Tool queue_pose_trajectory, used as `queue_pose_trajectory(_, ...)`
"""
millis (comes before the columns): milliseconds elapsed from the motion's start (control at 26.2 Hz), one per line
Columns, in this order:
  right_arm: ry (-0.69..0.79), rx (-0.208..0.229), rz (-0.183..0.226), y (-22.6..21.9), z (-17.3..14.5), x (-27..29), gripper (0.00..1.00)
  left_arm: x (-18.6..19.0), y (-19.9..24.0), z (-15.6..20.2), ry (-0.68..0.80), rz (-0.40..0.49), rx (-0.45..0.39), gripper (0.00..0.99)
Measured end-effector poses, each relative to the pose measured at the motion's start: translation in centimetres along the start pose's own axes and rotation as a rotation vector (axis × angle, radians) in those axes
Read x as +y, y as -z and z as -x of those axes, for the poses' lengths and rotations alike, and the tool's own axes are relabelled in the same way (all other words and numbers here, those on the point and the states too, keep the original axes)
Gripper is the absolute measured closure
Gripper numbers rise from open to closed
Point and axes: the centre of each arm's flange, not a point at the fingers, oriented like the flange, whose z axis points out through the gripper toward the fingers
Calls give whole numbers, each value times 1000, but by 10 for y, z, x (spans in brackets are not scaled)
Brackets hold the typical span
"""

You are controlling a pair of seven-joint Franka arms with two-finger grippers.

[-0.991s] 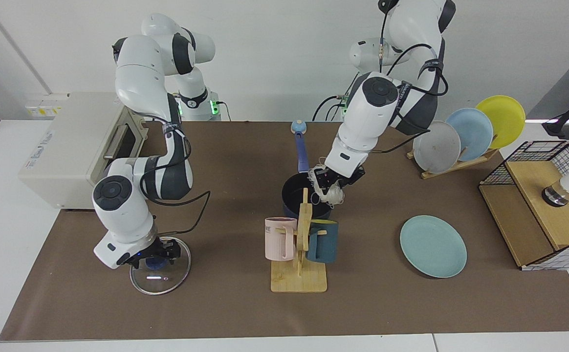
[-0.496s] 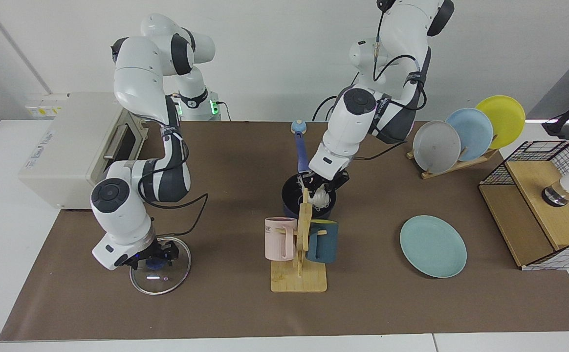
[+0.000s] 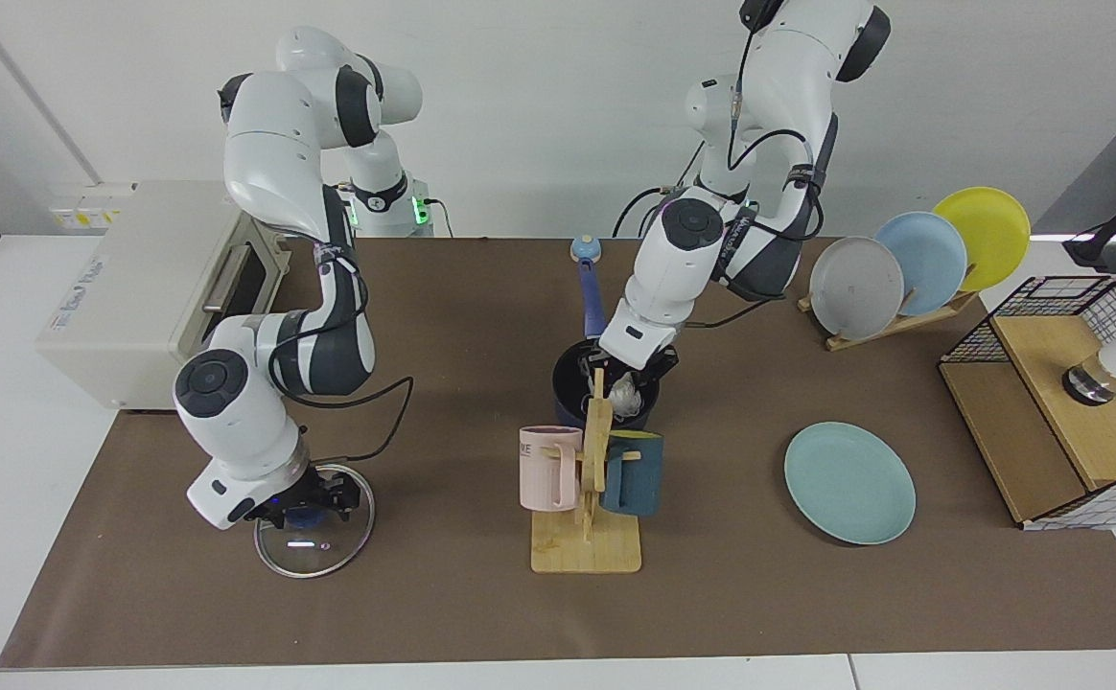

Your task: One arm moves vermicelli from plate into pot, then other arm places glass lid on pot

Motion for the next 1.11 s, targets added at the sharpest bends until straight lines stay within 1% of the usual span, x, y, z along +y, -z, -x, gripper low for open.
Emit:
queue_pose_trajectory(38,0,-2,0,-1,0,0,26,0,1,0,2,1,2,449)
queue_pose_trajectory(76,0,-4,0,-2,1,0,26,0,3,-2,3,2,6,401)
queue_pose_trajectory(114,0,-6,0,-3,1,0,26,-1,7,-4,7,3,13,300)
queue_pose_trajectory(152,0,-8,0,-4,2,0,26,-3,11,-7,12,5,21,273)
queue_pose_trajectory(267,0,-13,0,-6,3,0,26,-10,31,-19,32,6,45,119)
queue_pose_trajectory(305,0,-14,0,-7,3,0,26,-13,40,-24,36,-1,48,18)
queue_pose_trajectory(343,-1,-16,0,-7,3,0,26,-17,49,-28,35,-10,48,0)
queue_pose_trajectory(457,0,-19,2,-9,4,1,31,-34,73,-41,3,-50,34,0)
queue_pose_trajectory(648,6,-20,9,-9,4,2,35,-76,111,-64,-42,-117,1,0)
queue_pose_trajectory(839,14,-20,10,-8,4,-1,44,-119,147,-81,-54,-154,7,0)
queue_pose_trajectory(953,21,-23,11,-8,4,0,62,-151,177,-86,-59,-144,22,0)
queue_pose_trajectory(991,32,-25,12,-8,5,0,145,-164,189,-87,-59,-141,26,0)
queue_pose_trajectory(1029,45,-27,12,-8,5,1,176,-180,201,-86,-59,-142,29,0)
queue_pose_trajectory(1067,54,-28,13,-8,5,2,286,-193,212,-85,-59,-145,30,0)
queue_pose_trajectory(1105,62,-30,13,-8,6,3,339,-206,222,-83,-61,-150,30,0)
